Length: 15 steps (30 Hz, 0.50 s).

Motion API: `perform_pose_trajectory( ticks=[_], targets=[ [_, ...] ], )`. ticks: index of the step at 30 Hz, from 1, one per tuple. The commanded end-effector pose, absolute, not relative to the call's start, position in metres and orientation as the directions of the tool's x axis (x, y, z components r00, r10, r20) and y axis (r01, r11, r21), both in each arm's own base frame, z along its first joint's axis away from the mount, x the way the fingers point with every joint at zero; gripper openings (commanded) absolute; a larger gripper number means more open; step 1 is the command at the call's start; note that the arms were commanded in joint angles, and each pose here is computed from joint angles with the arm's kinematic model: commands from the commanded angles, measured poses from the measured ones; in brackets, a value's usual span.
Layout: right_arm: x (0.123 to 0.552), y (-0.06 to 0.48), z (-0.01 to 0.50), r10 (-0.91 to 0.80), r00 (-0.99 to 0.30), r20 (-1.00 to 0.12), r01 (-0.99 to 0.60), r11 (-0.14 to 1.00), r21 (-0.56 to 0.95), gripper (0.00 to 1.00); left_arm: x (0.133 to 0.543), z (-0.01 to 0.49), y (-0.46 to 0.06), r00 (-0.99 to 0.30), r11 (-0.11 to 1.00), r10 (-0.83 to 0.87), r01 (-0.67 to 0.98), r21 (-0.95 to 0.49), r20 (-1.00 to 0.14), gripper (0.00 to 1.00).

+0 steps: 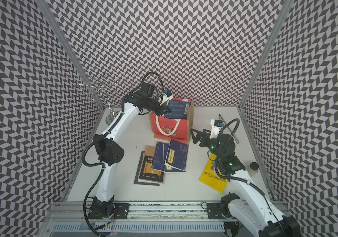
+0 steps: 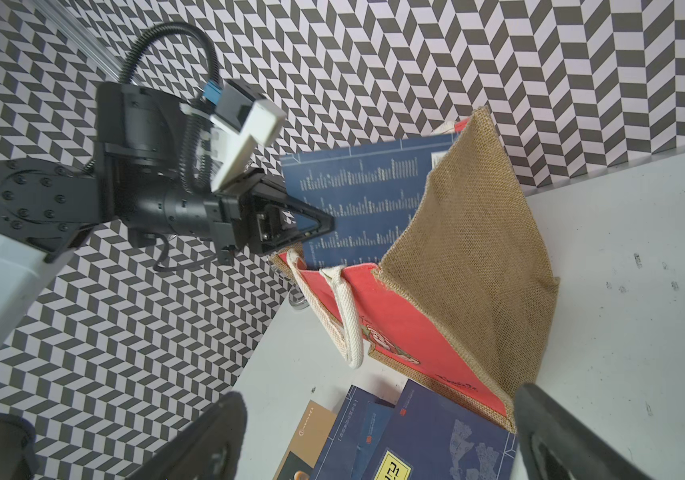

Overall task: Put the books into the canvas bag
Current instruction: Place the book in the canvas bag.

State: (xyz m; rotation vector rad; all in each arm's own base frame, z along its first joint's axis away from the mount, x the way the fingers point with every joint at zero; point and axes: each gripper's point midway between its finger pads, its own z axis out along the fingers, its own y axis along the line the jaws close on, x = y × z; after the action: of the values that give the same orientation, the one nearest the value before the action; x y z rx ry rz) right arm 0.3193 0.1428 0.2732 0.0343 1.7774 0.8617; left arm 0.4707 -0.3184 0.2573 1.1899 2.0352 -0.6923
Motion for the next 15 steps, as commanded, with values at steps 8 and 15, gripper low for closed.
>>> perform_pose_trajectory(
  ticks=[8, 15],
  targets=[
    [0.322, 0.145, 0.28, 0.44, -0.364, -0.821, -0.408, 0.717, 0.566, 0.99, 0.483, 0.226, -0.322, -0.421, 0.453, 0.535, 0.875, -0.172, -0.732, 0.0],
    [0.324, 0.146, 0.281, 0.438, -0.367, -0.821, -0.412, 0.715, 0.565, 0.99, 0.504, 0.207, -0.304, -0.505, 0.547, 0.504, 0.814, -0.194, -0.7, 0.26]
  ],
)
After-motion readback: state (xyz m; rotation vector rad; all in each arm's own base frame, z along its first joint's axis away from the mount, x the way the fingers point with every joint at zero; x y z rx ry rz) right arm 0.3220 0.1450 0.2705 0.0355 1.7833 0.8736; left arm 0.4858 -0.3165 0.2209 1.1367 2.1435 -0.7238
